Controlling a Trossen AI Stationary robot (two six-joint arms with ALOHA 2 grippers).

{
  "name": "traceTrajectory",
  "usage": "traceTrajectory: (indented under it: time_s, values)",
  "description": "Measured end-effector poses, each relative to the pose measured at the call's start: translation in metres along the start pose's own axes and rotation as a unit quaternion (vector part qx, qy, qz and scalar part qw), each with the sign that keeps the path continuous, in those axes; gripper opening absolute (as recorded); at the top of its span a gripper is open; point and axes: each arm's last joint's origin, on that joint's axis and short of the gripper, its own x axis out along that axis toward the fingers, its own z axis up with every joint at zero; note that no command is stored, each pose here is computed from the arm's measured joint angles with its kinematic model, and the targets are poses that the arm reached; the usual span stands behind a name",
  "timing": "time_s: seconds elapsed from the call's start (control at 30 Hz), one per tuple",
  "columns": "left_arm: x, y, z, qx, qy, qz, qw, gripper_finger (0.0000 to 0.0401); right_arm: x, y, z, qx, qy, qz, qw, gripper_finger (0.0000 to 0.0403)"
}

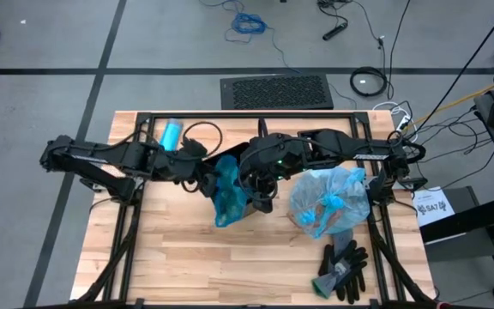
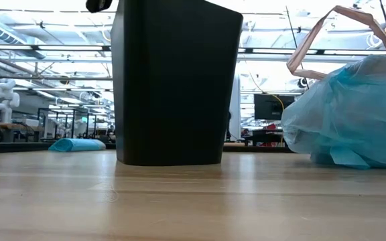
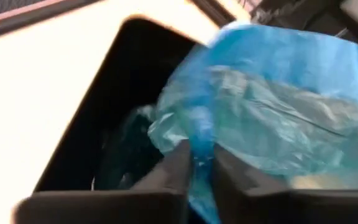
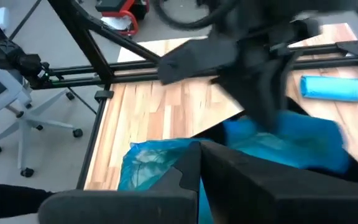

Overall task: Place trash/remove bag and relplace
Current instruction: Insert a new blue trash bag into the trash bin

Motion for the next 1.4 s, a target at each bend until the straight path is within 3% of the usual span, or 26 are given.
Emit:
traceTrajectory:
  time_s: [0.1, 0.27, 0.43, 0.7, 0.97, 1.17, 1.4]
  values:
    - [-0.001, 0.001, 0.009, -0.002, -0.028, -0.013, 1.000, 0.0012, 0.013, 0.000, -0.002, 0.000, 0.014, 0.015, 1.000, 0.0000]
    - [-0.004, 0.006, 0.021, -0.010, -0.051, -0.009, 0.999, 0.0004, 0.038, -0.005, -0.007, -0.006, 0.034, 0.012, 0.999, 0.0000]
    - [-0.012, 0.010, 0.031, -0.004, -0.053, 0.008, 0.999, 0.0003, 0.042, -0.020, -0.023, 0.037, 0.125, -0.022, 0.991, 0.0000]
    - [-0.035, 0.021, 0.040, 0.013, -0.040, 0.039, 0.998, 0.0001, 0.027, -0.053, -0.040, 0.052, 0.209, -0.207, 0.954, 0.0000]
    - [-0.053, 0.040, 0.028, -0.012, 0.012, 0.107, 0.994, 0.0001, 0.018, -0.095, -0.039, 0.103, 0.213, -0.271, 0.933, 0.0000]
    - [-0.058, 0.050, 0.020, -0.015, 0.043, 0.160, 0.986, 0.0000, 0.010, -0.115, -0.040, 0.103, 0.224, -0.307, 0.919, 0.0000]
    - [-0.059, 0.052, 0.018, -0.014, 0.058, 0.164, 0.985, 0.0000, 0.009, -0.121, -0.030, 0.118, 0.170, -0.296, 0.933, 0.0000]
